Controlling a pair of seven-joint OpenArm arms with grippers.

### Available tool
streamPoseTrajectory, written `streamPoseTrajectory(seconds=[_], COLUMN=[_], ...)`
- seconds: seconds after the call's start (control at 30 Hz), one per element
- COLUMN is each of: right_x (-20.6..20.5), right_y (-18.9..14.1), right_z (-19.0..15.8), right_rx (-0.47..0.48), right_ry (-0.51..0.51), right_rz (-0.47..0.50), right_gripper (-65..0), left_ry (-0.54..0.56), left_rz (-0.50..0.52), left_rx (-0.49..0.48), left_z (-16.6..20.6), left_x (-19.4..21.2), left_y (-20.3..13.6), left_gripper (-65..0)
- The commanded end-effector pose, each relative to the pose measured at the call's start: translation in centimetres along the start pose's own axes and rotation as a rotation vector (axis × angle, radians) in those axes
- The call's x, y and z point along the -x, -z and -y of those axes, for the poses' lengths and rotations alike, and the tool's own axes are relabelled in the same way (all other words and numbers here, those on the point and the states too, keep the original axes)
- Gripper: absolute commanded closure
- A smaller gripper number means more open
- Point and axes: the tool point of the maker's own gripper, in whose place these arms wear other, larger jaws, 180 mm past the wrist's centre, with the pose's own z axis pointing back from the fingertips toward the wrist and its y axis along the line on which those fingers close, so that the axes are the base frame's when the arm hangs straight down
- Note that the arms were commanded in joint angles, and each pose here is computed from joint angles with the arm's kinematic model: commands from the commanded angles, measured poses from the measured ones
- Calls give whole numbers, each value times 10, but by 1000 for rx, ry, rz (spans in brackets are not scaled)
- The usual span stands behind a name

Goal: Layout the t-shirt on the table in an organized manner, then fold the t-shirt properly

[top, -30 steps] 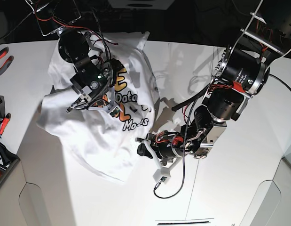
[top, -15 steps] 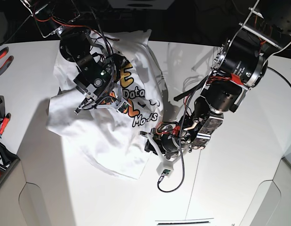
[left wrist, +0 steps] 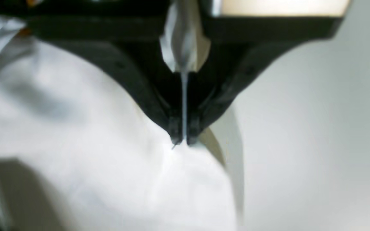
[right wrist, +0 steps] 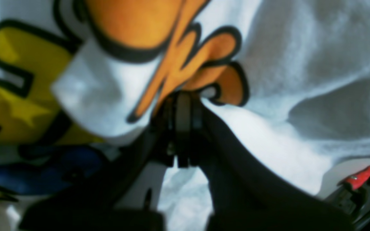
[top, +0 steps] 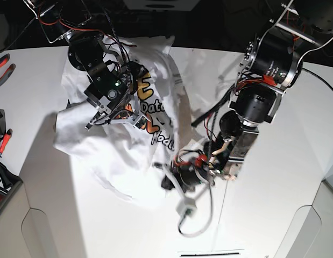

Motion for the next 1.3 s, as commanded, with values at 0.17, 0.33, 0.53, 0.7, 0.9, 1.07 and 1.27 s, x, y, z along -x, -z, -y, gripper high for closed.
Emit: streamPoseTrajectory(seconds=[0.17,0.33,0.53,0.7,0.9,1.07,1.27], right_x=[16,16,16,16,15,4,-47], right_y=[6,6,6,6,6,-4,-55], right_z=[-72,-71,-71,-72,-72,-64,-40], right_rx=[-277,-276,-276,-276,-277,-254,-177], right_ry=[-42,-42,-42,-40,-40,-39,-31], right_rz=[-21,-21,-21,-18,-17,34,275], right_gripper=[0,0,0,0,0,0,0], left_ry=[93,136,239,364,365,350,199], left_rz=[111,51,-114,-127,-90,-55,96], left_rx=[185,356,452,467,434,490,621], left_z=[45,98,147,174,176,188,192], left_x=[-66,-35,41,70,59,36,-36], left_y=[-30,-43,-41,-37,-32,-42,-85], left_gripper=[0,0,0,0,-220,-220,-220])
